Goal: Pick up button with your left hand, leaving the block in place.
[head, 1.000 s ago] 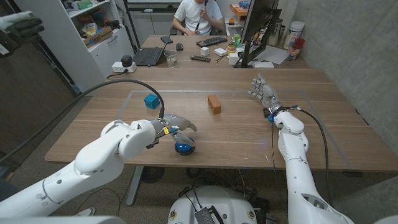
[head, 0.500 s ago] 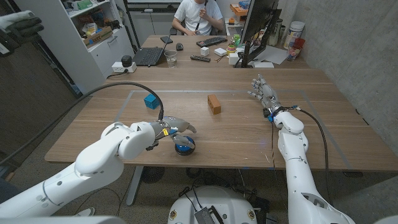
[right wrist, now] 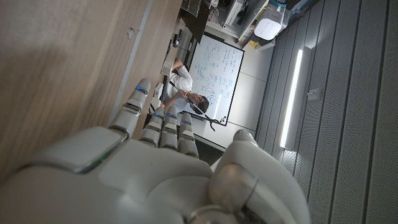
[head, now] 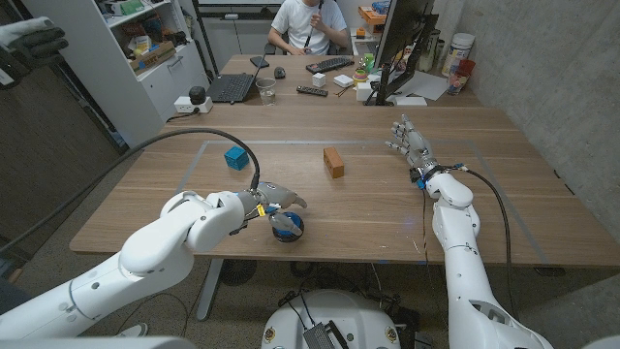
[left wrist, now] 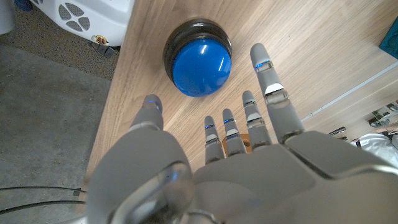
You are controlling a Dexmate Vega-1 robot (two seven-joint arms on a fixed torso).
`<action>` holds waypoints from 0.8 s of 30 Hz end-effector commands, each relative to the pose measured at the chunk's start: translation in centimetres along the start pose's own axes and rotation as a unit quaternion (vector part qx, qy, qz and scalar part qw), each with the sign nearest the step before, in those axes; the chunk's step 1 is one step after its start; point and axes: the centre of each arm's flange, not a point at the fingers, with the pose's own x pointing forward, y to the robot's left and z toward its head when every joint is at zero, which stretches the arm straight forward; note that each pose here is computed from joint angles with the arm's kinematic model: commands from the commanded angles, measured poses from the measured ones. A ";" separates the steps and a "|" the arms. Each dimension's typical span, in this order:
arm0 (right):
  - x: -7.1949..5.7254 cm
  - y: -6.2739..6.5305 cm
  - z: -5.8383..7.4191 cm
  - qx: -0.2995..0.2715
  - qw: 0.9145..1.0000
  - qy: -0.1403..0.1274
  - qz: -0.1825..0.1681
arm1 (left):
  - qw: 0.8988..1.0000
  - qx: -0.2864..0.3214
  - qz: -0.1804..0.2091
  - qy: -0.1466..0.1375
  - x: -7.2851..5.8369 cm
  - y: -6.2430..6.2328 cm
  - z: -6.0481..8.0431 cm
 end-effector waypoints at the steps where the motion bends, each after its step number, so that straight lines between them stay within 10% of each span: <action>1: -0.2 0.0 -0.4 0.003 1.000 0.004 -0.004 | 1.000 0.028 -0.012 -0.006 0.1 0.3 0.5; 24: -0.1 0.4 -0.2 0.001 1.000 0.004 0.001 | 0.999 0.030 -0.031 -0.004 -0.1 0.1 0.4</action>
